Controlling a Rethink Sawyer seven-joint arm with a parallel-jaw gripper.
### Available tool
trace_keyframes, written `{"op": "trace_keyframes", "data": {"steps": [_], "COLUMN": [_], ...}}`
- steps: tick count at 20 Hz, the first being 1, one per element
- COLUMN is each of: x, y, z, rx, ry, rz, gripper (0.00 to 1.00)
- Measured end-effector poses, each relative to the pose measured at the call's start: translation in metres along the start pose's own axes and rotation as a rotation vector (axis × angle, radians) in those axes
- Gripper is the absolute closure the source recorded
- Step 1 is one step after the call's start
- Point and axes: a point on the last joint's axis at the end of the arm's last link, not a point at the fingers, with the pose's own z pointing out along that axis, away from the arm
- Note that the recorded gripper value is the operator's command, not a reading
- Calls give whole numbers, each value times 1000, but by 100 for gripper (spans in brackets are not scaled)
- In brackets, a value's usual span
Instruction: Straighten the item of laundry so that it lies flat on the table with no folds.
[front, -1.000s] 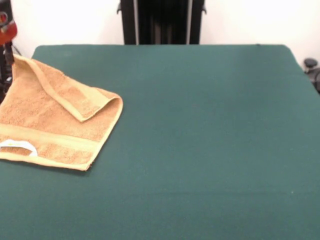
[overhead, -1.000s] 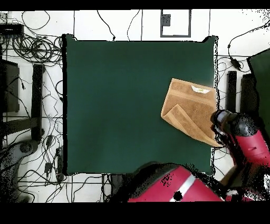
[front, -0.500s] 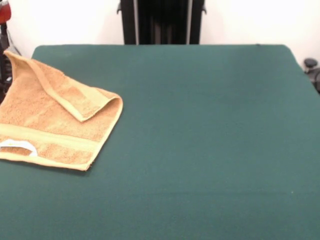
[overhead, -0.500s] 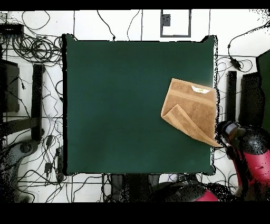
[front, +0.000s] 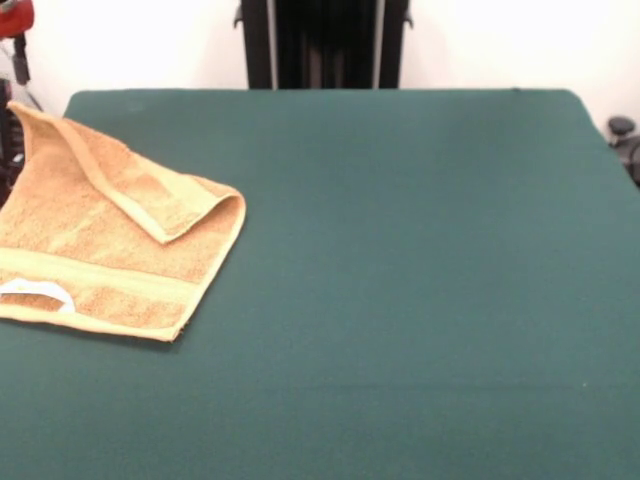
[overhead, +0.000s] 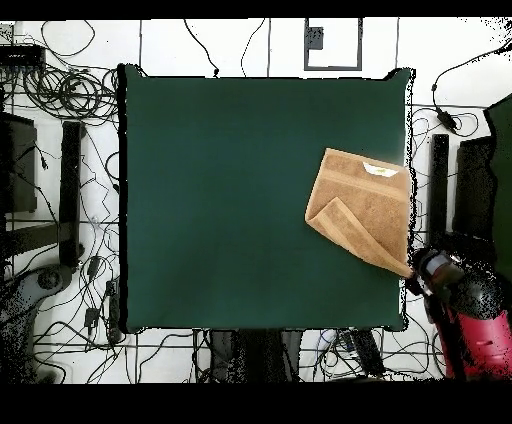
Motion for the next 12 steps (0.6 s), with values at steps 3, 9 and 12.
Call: {"op": "trace_keyframes", "data": {"steps": [3,9,12], "x": [-7,-38,-58], "y": [-9,-32,-38], "z": [7,43,57], "rx": [-2,-7,-1], "ry": [-13,-63,-81], "rz": [-9,-61,-65], "gripper": [0,0,0]}}
